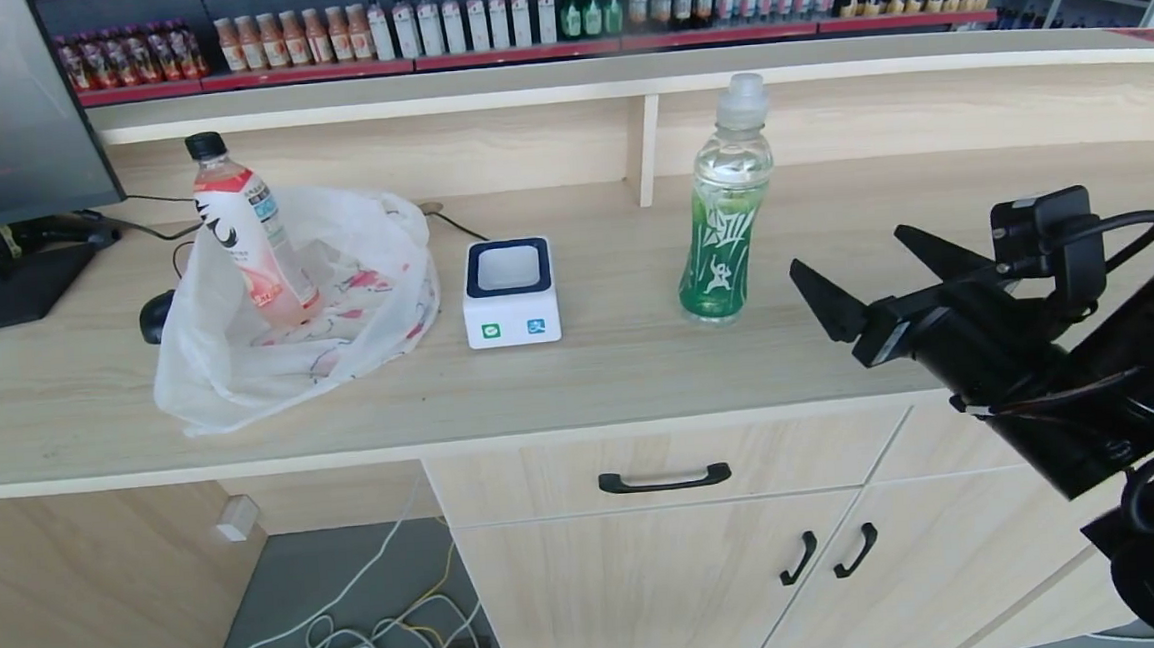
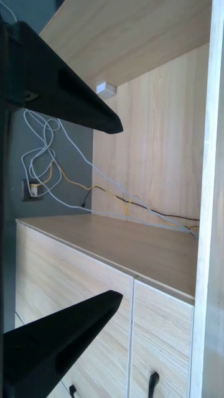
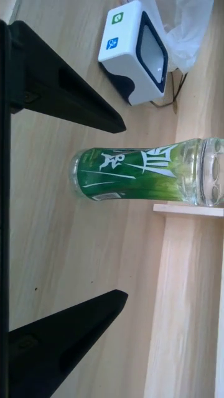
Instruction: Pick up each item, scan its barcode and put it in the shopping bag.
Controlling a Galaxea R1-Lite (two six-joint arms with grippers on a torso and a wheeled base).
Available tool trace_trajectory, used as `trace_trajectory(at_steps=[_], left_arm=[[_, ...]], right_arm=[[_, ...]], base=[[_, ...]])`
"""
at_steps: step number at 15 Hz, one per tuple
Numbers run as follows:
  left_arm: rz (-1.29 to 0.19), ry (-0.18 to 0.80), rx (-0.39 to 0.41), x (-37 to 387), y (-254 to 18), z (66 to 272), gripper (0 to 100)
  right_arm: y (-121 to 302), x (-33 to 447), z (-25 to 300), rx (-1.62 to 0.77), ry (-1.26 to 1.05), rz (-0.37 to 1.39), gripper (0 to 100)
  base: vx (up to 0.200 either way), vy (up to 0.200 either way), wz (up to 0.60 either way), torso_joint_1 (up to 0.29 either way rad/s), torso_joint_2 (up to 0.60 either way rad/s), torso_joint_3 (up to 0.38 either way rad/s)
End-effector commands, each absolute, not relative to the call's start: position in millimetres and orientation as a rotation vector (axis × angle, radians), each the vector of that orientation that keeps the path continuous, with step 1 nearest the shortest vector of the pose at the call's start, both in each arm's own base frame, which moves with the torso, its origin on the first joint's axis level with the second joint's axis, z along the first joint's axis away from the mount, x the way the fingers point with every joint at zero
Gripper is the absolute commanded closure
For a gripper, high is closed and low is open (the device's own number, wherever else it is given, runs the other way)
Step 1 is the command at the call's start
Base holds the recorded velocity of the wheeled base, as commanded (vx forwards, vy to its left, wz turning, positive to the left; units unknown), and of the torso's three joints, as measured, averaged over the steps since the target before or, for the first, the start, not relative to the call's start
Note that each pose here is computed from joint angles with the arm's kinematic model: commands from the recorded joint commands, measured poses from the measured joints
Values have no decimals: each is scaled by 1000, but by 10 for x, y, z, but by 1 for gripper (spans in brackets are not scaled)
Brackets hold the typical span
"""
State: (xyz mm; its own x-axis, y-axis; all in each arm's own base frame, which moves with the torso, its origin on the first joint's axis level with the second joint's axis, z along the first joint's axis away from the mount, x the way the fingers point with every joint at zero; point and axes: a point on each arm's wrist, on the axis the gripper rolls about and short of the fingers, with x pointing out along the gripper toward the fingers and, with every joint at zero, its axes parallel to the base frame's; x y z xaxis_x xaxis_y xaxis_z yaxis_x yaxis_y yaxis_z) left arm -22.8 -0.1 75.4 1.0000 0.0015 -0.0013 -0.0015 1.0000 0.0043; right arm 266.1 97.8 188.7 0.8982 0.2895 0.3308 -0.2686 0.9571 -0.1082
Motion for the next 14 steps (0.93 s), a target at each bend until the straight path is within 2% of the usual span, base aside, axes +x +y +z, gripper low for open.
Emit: trace_trajectory(at_steps=[1, 7, 10, 14], left_arm=[[3, 2, 5, -228, -1, 753, 0], [3, 2, 5, -228, -1, 753, 0], [2, 2, 5, -228, -1, 753, 0], [2, 2, 5, -228, -1, 753, 0]], right_arm=[[1042, 2829, 1905, -59, -361, 288, 0], [1242, 3090, 2087, -64, -319, 322, 0], [1513, 3104, 2028, -66, -307, 381, 0], [1605, 3178, 1973, -70, -301, 373, 0]], base=[[0, 0, 0, 0, 0, 0], [0, 0, 0, 0, 0, 0], [0, 0, 0, 0, 0, 0], [0, 0, 0, 0, 0, 0]])
